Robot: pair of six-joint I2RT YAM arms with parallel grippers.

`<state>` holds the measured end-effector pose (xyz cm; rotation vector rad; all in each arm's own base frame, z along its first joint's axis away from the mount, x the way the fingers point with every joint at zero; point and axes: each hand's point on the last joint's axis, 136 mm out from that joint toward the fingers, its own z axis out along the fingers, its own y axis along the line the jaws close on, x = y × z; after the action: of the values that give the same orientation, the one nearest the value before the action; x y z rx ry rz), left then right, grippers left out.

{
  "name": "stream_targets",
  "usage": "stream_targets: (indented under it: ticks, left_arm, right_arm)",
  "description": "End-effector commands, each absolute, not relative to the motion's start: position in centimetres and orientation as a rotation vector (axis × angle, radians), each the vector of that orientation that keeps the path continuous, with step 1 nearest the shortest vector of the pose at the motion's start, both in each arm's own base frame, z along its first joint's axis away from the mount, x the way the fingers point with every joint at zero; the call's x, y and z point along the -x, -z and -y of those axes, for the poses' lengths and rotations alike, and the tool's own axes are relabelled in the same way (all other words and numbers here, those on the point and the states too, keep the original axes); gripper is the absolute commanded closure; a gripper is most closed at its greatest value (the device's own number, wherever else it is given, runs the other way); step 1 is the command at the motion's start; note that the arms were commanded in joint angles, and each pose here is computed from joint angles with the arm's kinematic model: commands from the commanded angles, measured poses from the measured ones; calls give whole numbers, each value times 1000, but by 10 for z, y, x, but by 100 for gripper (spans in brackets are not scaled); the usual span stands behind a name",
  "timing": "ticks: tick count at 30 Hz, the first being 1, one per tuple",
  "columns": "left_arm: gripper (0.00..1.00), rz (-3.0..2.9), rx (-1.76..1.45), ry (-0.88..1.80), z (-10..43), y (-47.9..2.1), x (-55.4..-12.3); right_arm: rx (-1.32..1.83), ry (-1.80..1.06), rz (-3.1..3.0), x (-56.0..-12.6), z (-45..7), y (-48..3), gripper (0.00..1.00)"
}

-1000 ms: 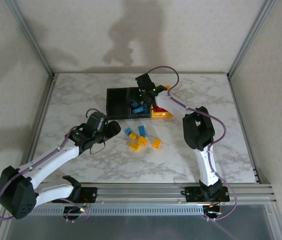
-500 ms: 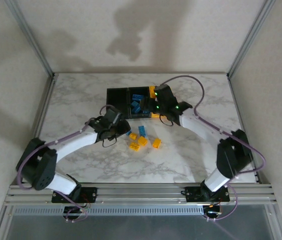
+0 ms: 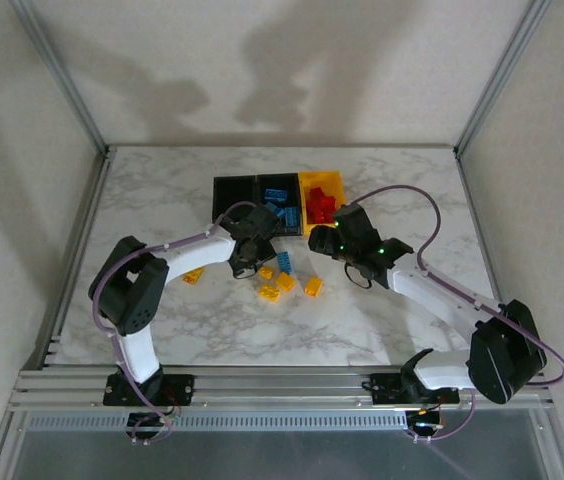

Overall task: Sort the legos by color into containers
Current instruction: Pick up the lego from the center of the table.

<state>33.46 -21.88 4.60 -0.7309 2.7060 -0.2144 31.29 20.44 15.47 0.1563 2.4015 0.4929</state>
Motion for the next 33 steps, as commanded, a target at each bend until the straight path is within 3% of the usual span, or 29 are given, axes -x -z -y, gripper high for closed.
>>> stream_targets:
  ticks: [1,4,9,15,22,33]
  left_arm:
    - [32,-2721,768,83,210,-38,-330]
    - [33,-2734,780,87,214,-27,-331]
    - [51,-2731,767,70,216,-23,-335]
    - [60,-2697,758,106,212,-40,-339]
    - [62,-2612,758,209,210,-82,-359]
    - [62,-2505,710,333,238,-136,-431]
  right_arm:
    - [-196,-476,-2363,-317,-195,-162,24]
    - [-183,-476,-2365,-318,-197,-161,24]
    - [-189,-478,-2379,-316,-197,-157,24]
    - [-203,-484,-2380,-315,-195,-156,24]
    - [-187,-514,-2379,-311,-197,-160,24]
    - [-88,-770,-2302,-294,-221,-177,24]
